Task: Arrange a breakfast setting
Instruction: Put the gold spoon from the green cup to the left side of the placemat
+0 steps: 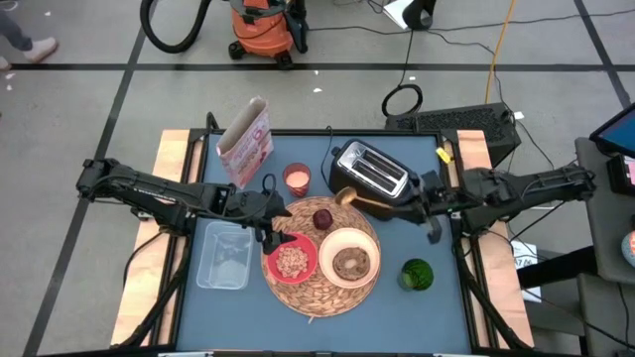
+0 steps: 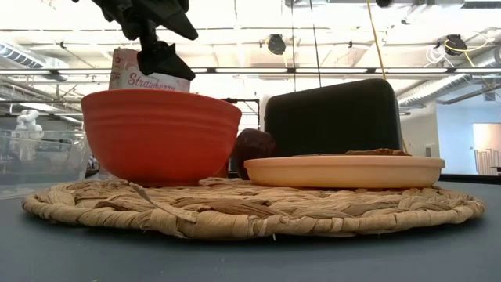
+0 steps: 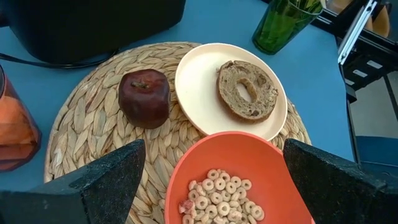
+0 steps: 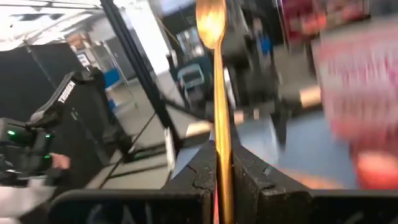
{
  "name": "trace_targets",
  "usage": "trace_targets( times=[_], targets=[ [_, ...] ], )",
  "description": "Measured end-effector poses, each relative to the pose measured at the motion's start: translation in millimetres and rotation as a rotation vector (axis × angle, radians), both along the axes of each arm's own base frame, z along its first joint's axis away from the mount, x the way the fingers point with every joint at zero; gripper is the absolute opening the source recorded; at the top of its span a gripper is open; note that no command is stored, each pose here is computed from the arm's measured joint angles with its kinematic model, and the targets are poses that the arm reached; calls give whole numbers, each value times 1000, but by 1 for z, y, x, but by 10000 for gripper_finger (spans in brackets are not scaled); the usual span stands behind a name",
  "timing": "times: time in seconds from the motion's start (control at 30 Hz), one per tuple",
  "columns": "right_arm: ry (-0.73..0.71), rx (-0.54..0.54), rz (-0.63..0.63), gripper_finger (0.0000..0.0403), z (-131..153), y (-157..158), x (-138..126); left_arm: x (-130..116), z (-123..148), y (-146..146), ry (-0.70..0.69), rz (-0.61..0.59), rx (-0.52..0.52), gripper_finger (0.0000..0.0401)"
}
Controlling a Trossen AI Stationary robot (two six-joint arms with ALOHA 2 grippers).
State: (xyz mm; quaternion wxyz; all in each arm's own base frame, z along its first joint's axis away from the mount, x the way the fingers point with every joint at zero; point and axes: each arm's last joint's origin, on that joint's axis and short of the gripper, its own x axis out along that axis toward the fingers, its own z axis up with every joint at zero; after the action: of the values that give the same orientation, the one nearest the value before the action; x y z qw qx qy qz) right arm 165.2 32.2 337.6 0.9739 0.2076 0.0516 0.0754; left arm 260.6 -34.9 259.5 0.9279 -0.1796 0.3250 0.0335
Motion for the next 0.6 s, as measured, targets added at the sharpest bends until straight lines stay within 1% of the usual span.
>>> trace_targets(
  times=[0.13, 0.27, 0.4, 0.6],
  targets=[
    [-171, -164, -5, 18, 9, 3, 19, 1, 1, 0, -16, -1, -1, 386],
    [-321, -318, -28, 18, 14, 7, 37, 5, 7, -1, -86, -22, 20, 386],
    [-420, -449, -69, 18, 12, 8, 56, 10, 16, -1, -205, -49, 51, 386],
    [-490, -563, -131, 18, 1, 6, 84, 17, 36, -2, -428, -90, 130, 386]
  ],
)
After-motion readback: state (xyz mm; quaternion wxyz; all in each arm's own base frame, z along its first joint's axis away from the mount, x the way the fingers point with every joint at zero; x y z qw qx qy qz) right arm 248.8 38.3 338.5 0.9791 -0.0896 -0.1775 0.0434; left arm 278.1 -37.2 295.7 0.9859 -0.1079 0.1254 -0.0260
